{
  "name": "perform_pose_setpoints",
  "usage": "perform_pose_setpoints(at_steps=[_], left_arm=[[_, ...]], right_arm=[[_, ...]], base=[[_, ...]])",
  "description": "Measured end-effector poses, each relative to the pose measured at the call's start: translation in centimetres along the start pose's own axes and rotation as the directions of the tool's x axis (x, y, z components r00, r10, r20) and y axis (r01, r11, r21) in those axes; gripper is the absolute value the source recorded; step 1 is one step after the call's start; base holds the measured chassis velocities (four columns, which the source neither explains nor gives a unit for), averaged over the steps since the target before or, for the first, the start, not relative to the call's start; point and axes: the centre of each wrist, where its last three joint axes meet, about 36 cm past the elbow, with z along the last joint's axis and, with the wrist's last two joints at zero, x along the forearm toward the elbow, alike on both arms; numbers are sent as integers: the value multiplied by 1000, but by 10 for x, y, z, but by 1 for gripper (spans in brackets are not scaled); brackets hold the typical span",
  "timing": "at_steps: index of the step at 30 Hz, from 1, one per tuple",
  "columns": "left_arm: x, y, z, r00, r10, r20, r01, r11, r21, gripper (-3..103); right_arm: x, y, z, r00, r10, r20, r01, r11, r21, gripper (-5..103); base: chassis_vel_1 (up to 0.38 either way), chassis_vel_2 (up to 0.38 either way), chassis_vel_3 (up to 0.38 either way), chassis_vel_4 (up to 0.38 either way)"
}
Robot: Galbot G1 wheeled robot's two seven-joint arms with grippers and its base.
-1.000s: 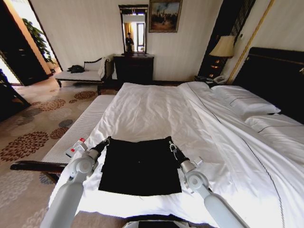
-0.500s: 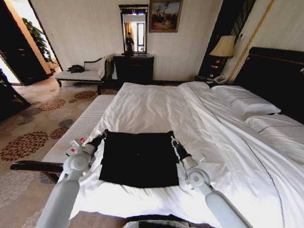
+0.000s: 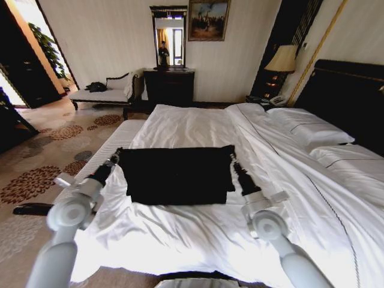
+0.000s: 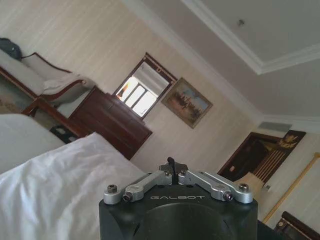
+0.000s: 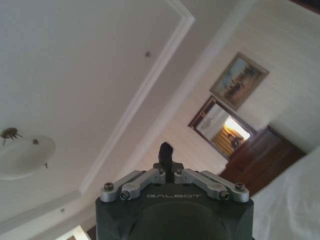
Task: Fold the clothes on the bed.
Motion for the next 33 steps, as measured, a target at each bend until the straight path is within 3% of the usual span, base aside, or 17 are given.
perform_pose_setpoints(at_steps=[6,9,11,12,16,17,20,23,25,26,28,29,31,33], left_arm=[[25,-18,-3,1000,11,2,-11,1000,-16,0],[44,-33,-5,1000,21,-4,-22,999,-28,0],[62,-50,-12,999,35,-3,-35,998,-44,0],[62,-50,-12,999,35,-3,-35,998,-44,0],[71,-53,-23,999,-32,-31,31,998,-51,0],[71,-53,-23,999,-32,-31,31,998,-51,0],[61,-54,-12,993,-58,-107,50,996,-75,0],[48,-41,-2,985,-97,-144,84,992,-91,0],[18,-6,16,966,-168,-195,150,983,-104,0],[18,-6,16,966,-168,-195,150,983,-104,0],[-17,32,34,945,-231,-230,210,971,-114,0],[-17,32,34,945,-231,-230,210,971,-114,0],[-65,71,63,921,-293,-256,266,954,-136,0],[-90,91,82,908,-325,-265,296,944,-143,0]], right_arm=[[14,18,-10,1000,-13,26,12,1000,29,1],[22,36,-17,999,-17,43,14,999,52,1],[29,63,-27,998,-2,60,-2,998,67,1],[29,63,-27,998,-2,60,-2,998,67,1],[31,67,-34,960,279,-24,-274,954,121,1],[31,67,-34,960,279,-24,-274,954,121,1],[20,73,-30,901,418,-119,-397,903,165,1],[14,75,-24,892,422,-162,-396,902,171,1],[-5,42,-4,857,467,-216,-430,881,197,1],[-5,42,-4,857,467,-216,-430,881,197,1],[-29,0,19,833,495,-246,-449,866,220,1],[-29,0,19,833,495,-246,-449,866,220,1],[-58,-59,51,802,530,-275,-471,844,255,1],[-70,-86,70,791,541,-286,-477,838,266,1]], base=[[0,0,0,0],[0,0,0,0],[0,0,0,0],[0,0,0,0],[0,0,0,0],[0,0,0,0],[0,0,0,0],[0,0,0,0],[0,0,0,0],[0,0,0,0],[0,0,0,0],[0,0,0,0],[0,0,0,0],[0,0,0,0]])
